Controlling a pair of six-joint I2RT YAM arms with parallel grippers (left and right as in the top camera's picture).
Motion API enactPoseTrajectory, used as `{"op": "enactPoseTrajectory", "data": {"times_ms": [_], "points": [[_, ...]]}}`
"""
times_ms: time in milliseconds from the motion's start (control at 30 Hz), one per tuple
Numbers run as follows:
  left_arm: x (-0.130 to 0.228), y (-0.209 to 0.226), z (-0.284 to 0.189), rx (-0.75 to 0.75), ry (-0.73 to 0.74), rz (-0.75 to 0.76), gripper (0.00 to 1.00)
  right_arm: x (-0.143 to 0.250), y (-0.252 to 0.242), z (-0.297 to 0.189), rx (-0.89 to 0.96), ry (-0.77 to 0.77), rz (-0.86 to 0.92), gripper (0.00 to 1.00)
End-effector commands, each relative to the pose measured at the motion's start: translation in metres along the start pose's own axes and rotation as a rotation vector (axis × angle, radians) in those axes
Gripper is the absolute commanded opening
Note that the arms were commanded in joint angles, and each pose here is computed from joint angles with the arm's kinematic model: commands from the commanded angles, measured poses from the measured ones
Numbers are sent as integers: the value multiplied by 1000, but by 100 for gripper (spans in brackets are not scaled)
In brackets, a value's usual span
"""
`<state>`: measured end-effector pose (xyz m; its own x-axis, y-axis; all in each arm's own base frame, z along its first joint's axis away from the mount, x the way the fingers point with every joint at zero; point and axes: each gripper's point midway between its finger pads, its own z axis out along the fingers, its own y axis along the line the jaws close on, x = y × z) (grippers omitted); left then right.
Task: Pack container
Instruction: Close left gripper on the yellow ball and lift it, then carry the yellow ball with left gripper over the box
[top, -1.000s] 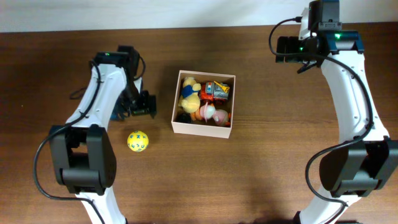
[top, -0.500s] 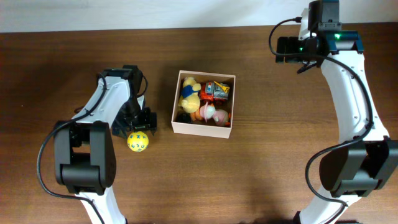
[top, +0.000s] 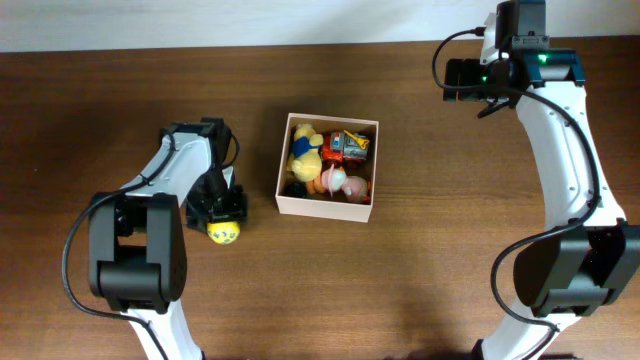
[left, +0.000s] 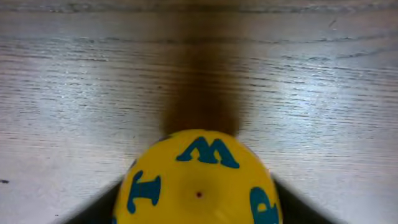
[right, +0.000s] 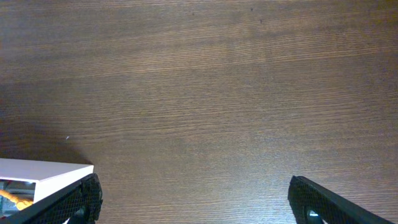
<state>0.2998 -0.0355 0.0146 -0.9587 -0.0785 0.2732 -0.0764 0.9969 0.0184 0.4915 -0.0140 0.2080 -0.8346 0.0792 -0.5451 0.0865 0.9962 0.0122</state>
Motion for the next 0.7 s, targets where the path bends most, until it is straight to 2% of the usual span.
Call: {"op": "enactPoseTrajectory", "data": {"times_ms": [0,100,233,333,467,667], "points": [[1,2,4,-1,12,8,8,-12,-6,-19,13,-51,5,99],[0,2,4,0,5,8,2,-12,-6,-19,13,-51,5,99],[-5,1,-3,3,-12,9,2,-12,-6,-19,13,-51,5,99],[-21,-3,-28,13,-69,11,2,-12,-6,-19,13,-51,5,99],[-53,-10,-91,38,-225,16,2,-12,-6,-19,13,-51,5,99],[-100,-28,-208,113,-586,51,2,-12,-6,-19,13,-51,5,99]]}}
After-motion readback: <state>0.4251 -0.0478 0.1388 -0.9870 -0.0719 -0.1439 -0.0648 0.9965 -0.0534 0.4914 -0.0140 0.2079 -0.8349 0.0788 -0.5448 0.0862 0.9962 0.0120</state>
